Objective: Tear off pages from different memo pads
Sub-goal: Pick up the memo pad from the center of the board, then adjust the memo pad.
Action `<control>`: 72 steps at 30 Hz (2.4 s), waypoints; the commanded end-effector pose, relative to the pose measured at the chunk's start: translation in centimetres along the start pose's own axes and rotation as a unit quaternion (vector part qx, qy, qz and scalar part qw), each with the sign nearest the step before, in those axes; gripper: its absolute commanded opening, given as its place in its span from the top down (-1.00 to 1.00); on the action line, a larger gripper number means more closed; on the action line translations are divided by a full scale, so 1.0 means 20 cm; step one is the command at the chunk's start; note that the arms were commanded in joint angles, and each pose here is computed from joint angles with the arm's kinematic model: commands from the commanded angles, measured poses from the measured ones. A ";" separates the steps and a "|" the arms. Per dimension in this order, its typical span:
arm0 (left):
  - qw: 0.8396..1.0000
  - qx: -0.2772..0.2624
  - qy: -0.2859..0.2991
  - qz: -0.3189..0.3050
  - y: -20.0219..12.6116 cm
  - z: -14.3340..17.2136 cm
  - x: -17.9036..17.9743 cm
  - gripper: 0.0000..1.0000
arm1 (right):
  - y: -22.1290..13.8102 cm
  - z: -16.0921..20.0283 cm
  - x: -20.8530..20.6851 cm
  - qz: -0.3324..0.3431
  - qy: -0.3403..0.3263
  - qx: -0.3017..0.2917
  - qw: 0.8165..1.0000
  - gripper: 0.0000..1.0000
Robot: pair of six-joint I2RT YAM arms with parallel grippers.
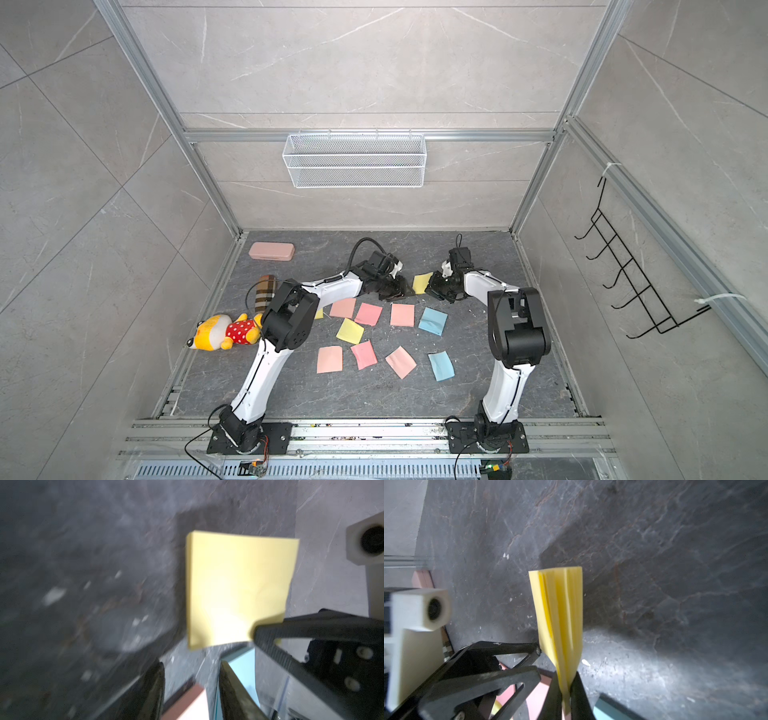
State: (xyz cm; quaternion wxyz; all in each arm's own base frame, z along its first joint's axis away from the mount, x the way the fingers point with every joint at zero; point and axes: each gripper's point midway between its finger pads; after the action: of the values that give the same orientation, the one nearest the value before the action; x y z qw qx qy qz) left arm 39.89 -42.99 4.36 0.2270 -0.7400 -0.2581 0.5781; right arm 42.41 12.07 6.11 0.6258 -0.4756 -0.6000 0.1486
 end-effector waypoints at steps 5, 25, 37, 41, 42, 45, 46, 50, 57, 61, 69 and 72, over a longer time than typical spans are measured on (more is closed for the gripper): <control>0.974 -0.089 -0.068 0.197 -0.54 -0.19 -0.23 -0.21 | -0.26 0.24 0.36 -0.142 -0.006 0.047 0.989 0.87; 0.951 -0.115 -0.074 0.278 -0.92 0.03 -0.39 -0.23 | -0.46 0.61 0.61 -0.223 0.010 0.114 0.968 0.90; 0.975 -0.039 0.052 0.211 -1.10 0.23 -0.43 -0.40 | -0.58 0.83 0.70 -0.175 -0.167 0.214 0.946 0.90; 0.972 0.012 0.043 0.229 -1.06 0.33 -0.44 -0.32 | -0.59 0.86 0.76 -0.184 -0.192 0.219 0.939 0.90; 0.971 0.015 0.041 0.233 -1.07 0.35 -0.44 -0.31 | -0.59 0.86 0.76 -0.182 -0.193 0.219 0.939 0.90; 0.967 -0.021 0.039 0.250 -1.18 0.29 -0.44 -0.33 | -0.59 0.86 0.76 -0.182 -0.194 0.225 0.937 0.90; 0.967 -0.033 0.038 0.251 -1.22 0.27 -0.45 -0.33 | -0.59 0.87 0.77 -0.190 -0.192 0.228 0.935 0.90; 0.966 -0.011 0.061 0.250 -1.23 0.32 -0.50 -0.23 | -0.61 0.87 0.80 -0.202 -0.192 0.226 0.933 0.90; 0.966 0.020 0.068 0.250 -1.21 0.40 -0.51 0.13 | -0.61 0.87 0.84 -0.224 -0.181 0.233 0.929 0.88; 0.965 0.032 0.076 0.251 -1.20 0.42 -0.52 0.19 | -0.61 0.87 0.85 -0.228 -0.181 0.235 0.927 0.88; 0.968 0.018 0.058 0.245 -1.20 0.37 -0.51 1.00 | -0.62 0.85 0.84 -0.218 -0.182 0.220 0.933 0.56; 0.969 -0.022 0.014 0.246 -1.22 0.27 -0.46 1.00 | -0.61 0.74 0.78 -0.198 -0.146 0.168 0.955 0.32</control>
State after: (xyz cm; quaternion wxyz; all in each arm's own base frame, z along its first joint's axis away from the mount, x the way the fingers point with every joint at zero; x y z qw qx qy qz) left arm 28.15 -30.65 23.41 0.1107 -0.7860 -0.0625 0.6051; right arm 26.61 25.23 22.07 0.6219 -0.1607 -0.7339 0.2209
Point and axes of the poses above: each gripper's point midway between its finger pads, its own y axis out along the fingers, its own x axis along the line the jaws close on, z = x × y, and after that the axes turned 1 degree about y, right-handed
